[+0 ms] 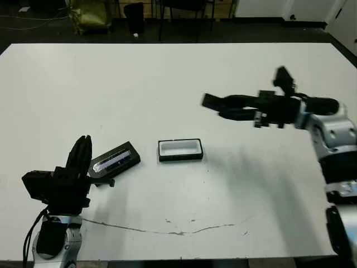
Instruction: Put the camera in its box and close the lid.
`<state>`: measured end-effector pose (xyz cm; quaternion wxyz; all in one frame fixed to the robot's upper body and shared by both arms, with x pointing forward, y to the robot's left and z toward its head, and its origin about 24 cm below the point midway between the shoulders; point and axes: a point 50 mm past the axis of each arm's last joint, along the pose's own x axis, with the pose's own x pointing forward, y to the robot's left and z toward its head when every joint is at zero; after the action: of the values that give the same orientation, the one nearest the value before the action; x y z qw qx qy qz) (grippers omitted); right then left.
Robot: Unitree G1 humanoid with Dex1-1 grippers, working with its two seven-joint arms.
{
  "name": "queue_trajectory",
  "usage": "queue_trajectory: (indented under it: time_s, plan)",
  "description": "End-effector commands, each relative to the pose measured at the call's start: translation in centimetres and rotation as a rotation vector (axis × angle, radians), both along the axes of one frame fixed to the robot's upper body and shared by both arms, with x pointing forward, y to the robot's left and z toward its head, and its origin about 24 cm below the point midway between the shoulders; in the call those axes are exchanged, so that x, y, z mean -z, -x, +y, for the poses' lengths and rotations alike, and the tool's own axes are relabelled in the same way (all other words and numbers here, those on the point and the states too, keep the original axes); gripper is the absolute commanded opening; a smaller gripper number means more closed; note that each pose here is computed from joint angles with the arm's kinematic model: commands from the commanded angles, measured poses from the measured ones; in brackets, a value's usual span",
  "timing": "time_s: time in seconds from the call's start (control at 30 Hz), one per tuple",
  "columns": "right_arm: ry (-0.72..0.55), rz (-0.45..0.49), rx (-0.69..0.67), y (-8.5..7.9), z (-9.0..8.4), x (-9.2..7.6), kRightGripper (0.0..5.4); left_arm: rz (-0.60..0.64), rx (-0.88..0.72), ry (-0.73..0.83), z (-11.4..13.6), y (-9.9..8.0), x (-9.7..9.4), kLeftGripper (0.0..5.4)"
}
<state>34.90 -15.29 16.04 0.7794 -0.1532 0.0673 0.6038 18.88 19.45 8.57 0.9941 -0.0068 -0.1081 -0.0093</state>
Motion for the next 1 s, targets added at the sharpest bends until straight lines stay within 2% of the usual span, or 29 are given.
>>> queue_trajectory:
  time_s: [0.03,0.17,0.37,0.6,1.0]
  plan:
    - [0.066,0.093,-0.063,0.0,1.9,1.0,0.7,0.034,-0.002,-0.012,0.2,0.2,0.5,0.0]
    - [0.123,0.14,-0.136,0.2,4.1,2.0,0.7,0.042,-0.007,-0.01,0.0,0.3,0.5,0.0]
    - [0.222,0.153,-0.153,0.5,5.4,3.1,0.7,0.034,-0.007,-0.006,0.0,0.2,0.6,0.0]
    - [0.284,0.129,-0.173,0.6,5.3,3.8,0.7,0.038,-0.01,0.003,0.0,0.2,0.7,0.0]
    - [0.26,0.116,-0.152,0.1,4.5,3.4,0.7,0.043,-0.003,-0.004,-0.1,0.2,0.8,0.0]
